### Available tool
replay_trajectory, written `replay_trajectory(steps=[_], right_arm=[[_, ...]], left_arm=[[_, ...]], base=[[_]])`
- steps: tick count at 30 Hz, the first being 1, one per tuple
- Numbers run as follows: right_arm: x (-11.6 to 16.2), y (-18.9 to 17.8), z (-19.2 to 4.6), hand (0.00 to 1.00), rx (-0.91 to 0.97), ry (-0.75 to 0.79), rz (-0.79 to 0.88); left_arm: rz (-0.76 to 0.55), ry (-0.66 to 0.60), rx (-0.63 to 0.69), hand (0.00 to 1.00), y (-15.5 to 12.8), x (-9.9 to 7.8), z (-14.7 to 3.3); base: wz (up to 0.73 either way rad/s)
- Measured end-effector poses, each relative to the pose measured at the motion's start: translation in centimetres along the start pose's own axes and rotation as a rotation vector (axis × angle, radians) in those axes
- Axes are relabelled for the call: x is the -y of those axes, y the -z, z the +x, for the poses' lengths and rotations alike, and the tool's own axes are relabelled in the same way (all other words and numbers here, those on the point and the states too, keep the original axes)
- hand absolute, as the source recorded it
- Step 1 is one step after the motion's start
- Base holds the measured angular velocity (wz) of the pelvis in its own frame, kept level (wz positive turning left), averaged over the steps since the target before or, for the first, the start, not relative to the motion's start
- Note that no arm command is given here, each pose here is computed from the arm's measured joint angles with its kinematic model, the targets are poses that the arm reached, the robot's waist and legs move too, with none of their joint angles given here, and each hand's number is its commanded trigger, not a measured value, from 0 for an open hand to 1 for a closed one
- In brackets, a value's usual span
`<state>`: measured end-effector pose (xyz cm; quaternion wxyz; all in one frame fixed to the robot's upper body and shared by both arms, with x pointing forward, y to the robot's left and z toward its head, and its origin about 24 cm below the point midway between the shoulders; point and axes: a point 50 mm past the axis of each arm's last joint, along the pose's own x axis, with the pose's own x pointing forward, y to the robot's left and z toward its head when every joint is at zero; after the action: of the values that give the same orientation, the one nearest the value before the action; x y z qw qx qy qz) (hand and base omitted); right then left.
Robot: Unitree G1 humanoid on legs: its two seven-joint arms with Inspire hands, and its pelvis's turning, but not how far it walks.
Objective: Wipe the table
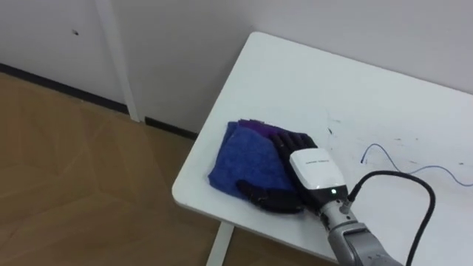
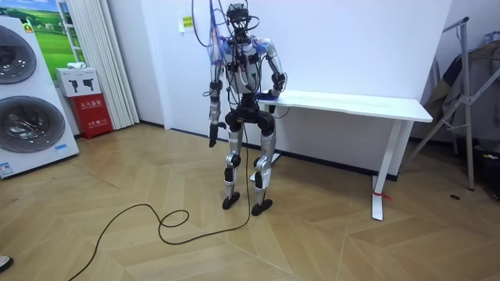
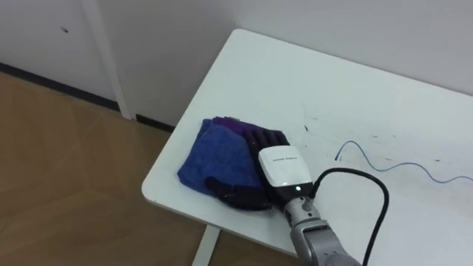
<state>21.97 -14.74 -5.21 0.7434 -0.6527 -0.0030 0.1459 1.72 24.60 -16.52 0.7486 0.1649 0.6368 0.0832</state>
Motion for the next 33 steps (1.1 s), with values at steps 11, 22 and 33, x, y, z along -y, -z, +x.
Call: replay_trajectory(steps=[11,22,33], right_arm=[[-0.9,0.3,-0.3,1.00,-0.029,-0.010,-0.004],[0.1,0.8,0.0,1.00,-0.049,0.110,0.006],[0.7,0.5,0.0,1.00,-0.044,0.135,0.063]], left_arm=[[0.000,0.015,0.020,0.00,-0.2,0.0,-0.1],[0.000,0.010,-0.019,0.00,1.0,0.2,-0.3],[-0.027,-0.001,0.020,0.00,-0.2,-0.1,-0.2]], base=[[0.02],[0.04],[0.00]])
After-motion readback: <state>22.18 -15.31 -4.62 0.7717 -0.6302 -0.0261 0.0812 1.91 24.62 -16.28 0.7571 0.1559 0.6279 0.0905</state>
